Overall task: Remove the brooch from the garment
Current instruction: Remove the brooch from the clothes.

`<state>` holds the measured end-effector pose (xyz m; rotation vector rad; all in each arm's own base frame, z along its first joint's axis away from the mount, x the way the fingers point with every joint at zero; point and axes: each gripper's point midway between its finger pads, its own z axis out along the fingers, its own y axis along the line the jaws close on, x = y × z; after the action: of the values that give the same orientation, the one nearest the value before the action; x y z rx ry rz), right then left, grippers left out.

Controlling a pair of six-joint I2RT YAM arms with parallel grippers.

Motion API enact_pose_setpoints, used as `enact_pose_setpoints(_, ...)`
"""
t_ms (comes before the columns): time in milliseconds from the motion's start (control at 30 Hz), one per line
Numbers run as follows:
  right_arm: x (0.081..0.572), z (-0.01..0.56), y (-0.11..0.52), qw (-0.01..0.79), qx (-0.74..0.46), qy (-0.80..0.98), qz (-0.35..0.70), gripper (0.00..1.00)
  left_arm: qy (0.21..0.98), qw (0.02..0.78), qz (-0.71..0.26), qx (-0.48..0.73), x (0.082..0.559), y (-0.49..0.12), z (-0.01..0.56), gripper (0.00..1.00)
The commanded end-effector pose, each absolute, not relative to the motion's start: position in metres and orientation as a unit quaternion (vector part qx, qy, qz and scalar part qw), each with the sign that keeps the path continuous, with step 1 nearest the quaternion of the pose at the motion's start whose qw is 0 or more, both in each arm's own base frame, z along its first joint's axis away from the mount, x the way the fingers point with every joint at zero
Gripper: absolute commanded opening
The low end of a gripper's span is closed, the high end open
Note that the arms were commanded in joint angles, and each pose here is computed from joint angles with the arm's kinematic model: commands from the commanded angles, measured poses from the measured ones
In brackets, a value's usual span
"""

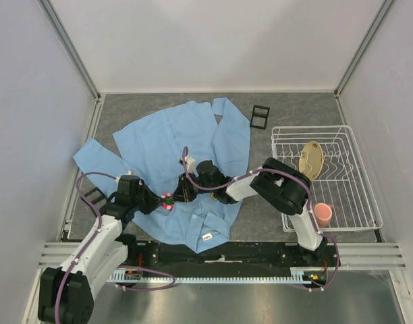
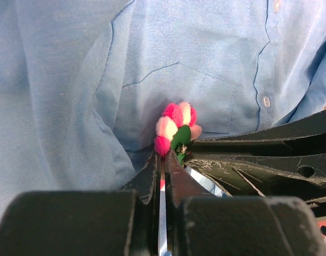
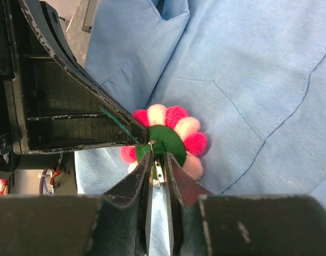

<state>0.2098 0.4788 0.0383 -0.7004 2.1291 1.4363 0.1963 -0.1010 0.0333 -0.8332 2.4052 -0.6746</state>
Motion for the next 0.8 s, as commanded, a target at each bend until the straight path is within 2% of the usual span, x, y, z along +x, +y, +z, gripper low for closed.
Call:
enact_pose_setpoints(0, 0.214, 0.046, 0.472, 0.264, -0.268, 0.772, 0.513, 0.2, 0.893, 0.248, -0.247, -0.283, 0.193, -0.103, 0.034, 0.02)
enact_pose_setpoints(133, 0.214, 0.042, 0.469, 0.264, -0.272, 0.774, 0.507, 0.18, 0.893, 0.247, -0.248, -0.284, 0.193, -0.103, 0.034, 0.02)
enact_pose_setpoints(200, 0.212, 0.041, 0.47, 0.261, -0.274, 0.773, 0.51, 0.13, 0.892, 0.248, -0.25, -0.284, 0.194, -0.104, 0.035, 0.02)
enact_pose_setpoints(300, 0.206, 0.043, 0.473, 0.258, -0.276, 0.768, 0.518, 0.11, 0.892, 0.245, -0.254, -0.283, 0.195, -0.106, 0.035, 0.02)
enact_pose_setpoints(333, 0.205, 0.044, 0.474, 0.261, -0.276, 0.766, 0.52, 0.09, 0.892, 0.244, -0.256, -0.283, 0.195, -0.107, 0.036, 0.02)
enact_pose_setpoints(367, 0.206, 0.045, 0.474, 0.263, -0.272, 0.766, 0.52, 0.01, 0.892, 0.241, -0.262, -0.28, 0.195, -0.109, 0.037, 0.02)
enact_pose_setpoints(767, 0.225, 0.067, 0.488, 0.301, -0.206, 0.756, 0.543, 0.0, 0.889, 0.233, -0.274, -0.282, 0.194, -0.113, 0.043, 0.02)
